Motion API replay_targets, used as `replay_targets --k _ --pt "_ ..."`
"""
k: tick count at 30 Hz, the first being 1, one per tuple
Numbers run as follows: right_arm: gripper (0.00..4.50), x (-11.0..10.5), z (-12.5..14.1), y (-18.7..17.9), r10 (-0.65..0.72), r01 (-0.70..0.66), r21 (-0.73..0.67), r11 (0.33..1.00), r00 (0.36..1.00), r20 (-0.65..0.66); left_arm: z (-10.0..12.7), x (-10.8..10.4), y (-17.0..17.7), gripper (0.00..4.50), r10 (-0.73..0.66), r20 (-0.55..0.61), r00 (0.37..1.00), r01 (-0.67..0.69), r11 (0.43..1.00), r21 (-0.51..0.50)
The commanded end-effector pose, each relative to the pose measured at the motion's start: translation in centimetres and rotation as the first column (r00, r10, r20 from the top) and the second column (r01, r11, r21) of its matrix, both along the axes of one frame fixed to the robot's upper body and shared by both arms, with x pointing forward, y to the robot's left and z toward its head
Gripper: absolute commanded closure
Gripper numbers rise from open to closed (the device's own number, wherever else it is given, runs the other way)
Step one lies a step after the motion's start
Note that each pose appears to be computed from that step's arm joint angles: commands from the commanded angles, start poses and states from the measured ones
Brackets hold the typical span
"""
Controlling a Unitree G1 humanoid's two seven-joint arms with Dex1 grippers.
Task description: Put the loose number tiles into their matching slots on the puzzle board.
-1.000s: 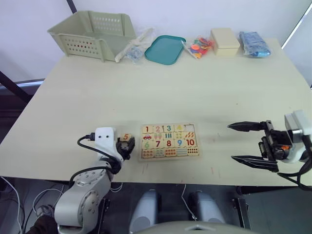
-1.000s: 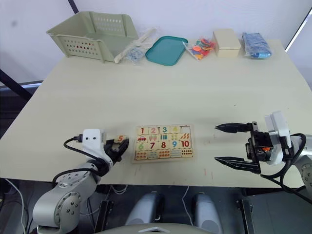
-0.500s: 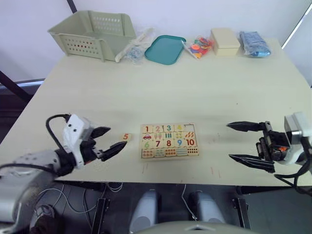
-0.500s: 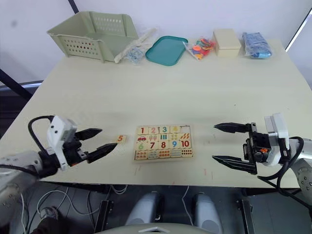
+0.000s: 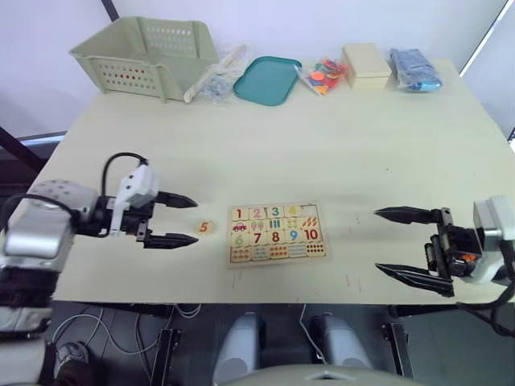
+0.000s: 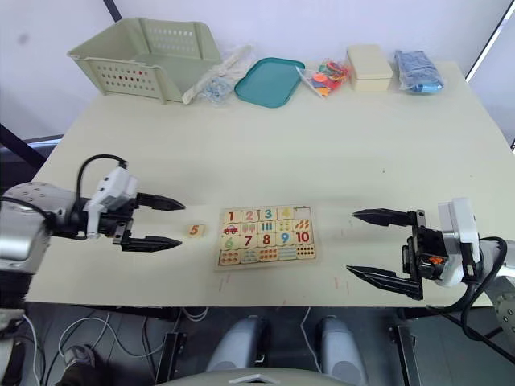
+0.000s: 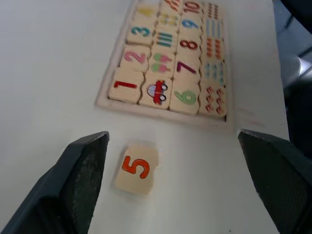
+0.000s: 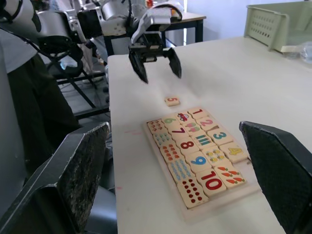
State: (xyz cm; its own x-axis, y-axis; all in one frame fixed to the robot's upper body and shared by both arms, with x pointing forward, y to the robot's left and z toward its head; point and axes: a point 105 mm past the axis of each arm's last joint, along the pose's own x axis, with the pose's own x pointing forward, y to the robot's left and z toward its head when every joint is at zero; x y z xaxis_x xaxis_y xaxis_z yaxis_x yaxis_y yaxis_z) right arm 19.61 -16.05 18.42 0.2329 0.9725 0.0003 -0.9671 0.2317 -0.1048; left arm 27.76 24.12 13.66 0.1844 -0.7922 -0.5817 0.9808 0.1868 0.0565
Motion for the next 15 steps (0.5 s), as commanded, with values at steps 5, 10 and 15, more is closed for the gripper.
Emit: replay_targets --k 5,10,15 --pt "0.0 -0.9 0.7 -0.3 -0.024 0.025 -0.011 1.0 0.999 0.04 -0.8 1.1 2.1 0.04 -0.03 0.036 0.999 0.027 0.996 0.086" --pt "0.0 -0.9 0.6 0.0 -0.036 0.036 0.001 0.999 0.998 0.043 -1.3 1.8 2.2 0.04 -0.036 0.055 0.998 0.032 0.996 0.085" --pt "0.0 -0.9 0.6 0.0 -0.042 0.042 0.004 0.999 0.998 0.042 -1.9 2.0 2.4 0.54 -0.043 0.053 0.998 0.038 0.995 0.094"
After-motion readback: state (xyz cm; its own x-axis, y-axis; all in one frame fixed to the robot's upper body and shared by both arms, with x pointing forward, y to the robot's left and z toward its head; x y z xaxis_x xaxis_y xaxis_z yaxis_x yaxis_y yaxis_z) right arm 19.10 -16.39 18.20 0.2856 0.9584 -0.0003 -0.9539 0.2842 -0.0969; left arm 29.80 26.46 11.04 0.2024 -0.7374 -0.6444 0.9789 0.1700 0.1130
